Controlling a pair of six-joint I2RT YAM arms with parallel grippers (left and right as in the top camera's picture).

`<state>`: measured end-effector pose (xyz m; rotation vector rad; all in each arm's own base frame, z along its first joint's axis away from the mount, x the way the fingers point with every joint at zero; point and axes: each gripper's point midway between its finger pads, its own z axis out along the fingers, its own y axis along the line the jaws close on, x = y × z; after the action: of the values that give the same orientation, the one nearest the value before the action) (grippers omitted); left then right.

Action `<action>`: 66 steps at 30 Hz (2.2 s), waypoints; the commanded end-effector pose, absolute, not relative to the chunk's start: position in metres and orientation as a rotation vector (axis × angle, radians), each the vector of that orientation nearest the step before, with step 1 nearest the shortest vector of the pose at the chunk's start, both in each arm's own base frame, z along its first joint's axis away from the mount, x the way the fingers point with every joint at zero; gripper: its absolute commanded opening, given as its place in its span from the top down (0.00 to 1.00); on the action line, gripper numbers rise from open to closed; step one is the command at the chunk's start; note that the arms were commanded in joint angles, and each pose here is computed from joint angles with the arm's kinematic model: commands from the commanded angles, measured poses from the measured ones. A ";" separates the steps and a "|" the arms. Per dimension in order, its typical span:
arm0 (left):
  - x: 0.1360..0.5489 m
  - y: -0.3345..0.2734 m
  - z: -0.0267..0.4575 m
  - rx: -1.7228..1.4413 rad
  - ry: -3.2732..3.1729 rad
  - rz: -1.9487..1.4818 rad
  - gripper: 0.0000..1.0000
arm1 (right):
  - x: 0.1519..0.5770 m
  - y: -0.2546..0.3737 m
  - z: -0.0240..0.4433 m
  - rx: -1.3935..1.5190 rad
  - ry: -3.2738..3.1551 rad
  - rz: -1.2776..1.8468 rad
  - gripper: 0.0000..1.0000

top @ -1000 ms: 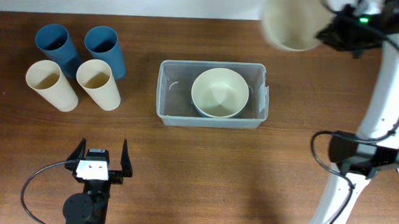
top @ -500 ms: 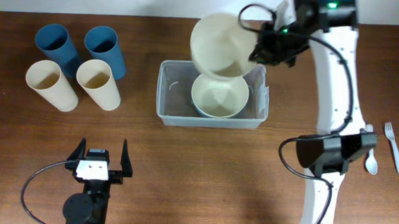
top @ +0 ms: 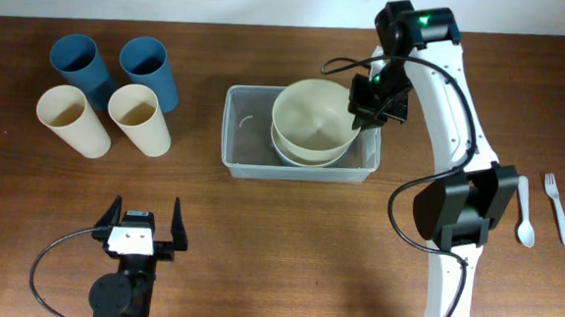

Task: Pack container
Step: 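Lower the second cream bowl onto the stacked bowls and release, then move the right gripper over the white fork and spoon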

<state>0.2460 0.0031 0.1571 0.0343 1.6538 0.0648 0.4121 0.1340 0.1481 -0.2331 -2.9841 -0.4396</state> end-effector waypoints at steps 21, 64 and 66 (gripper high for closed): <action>0.246 0.001 0.156 0.055 1.652 0.063 0.01 | 0.434 0.134 0.128 -0.148 -3.077 -0.454 0.79; 0.246 0.001 0.156 0.055 1.652 0.063 0.01 | 0.464 0.076 0.196 -0.265 -3.322 -0.241 0.36; 0.246 0.001 0.156 0.055 1.652 0.063 0.00 | 0.462 0.046 0.223 -0.355 -3.371 -0.181 0.15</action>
<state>0.2460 0.0030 0.1571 0.0346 1.6538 0.0645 0.4546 0.0963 0.1792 -0.2027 -3.2445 -0.3033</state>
